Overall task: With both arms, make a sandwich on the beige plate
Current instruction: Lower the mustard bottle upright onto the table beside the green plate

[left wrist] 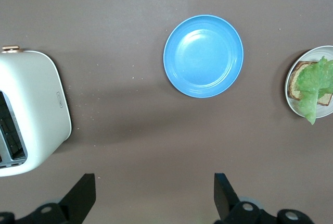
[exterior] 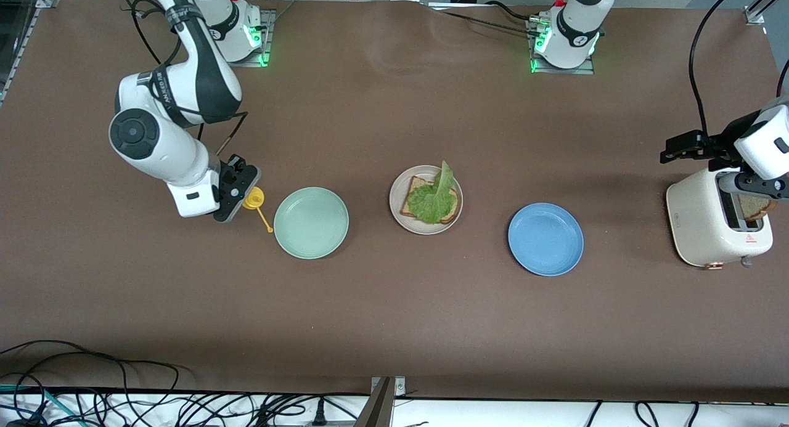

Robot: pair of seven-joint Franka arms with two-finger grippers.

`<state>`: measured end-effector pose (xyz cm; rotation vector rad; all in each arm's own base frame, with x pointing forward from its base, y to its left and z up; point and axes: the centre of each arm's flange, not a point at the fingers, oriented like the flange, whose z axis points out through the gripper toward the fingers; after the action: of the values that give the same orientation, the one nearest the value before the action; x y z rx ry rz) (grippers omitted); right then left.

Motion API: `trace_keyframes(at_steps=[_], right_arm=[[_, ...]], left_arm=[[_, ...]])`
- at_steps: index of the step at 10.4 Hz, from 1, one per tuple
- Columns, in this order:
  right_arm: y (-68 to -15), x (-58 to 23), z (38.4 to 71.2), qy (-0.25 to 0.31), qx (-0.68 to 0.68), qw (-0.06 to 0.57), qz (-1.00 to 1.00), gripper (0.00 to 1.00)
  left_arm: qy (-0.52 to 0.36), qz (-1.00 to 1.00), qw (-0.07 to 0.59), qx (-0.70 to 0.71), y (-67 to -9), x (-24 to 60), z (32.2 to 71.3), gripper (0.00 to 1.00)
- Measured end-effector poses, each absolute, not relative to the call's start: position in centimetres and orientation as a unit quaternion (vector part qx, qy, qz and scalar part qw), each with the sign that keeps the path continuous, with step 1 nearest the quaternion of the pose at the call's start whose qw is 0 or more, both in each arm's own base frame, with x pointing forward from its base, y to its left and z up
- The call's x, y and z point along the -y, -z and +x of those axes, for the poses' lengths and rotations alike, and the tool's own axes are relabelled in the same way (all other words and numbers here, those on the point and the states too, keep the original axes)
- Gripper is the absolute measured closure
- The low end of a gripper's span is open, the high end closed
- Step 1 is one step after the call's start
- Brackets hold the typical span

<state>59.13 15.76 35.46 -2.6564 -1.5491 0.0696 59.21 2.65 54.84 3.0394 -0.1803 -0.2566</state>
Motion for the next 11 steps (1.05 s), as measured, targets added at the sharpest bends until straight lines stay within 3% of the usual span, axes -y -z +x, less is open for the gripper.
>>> trace_keyframes(at_steps=[6,11], right_arm=[[-31.6,-10.0,59.5,0.034,0.514,0.114,-0.850,0.65],[-25.0,-6.8,59.8,0.088,0.532,0.189,-0.820,0.66]], left_arm=[[0.084,0.994,0.043,0.059,-54.8,-2.6,59.2,0.00],[0.084,0.994,0.043,0.059,-54.8,-2.7,59.2,0.00]])
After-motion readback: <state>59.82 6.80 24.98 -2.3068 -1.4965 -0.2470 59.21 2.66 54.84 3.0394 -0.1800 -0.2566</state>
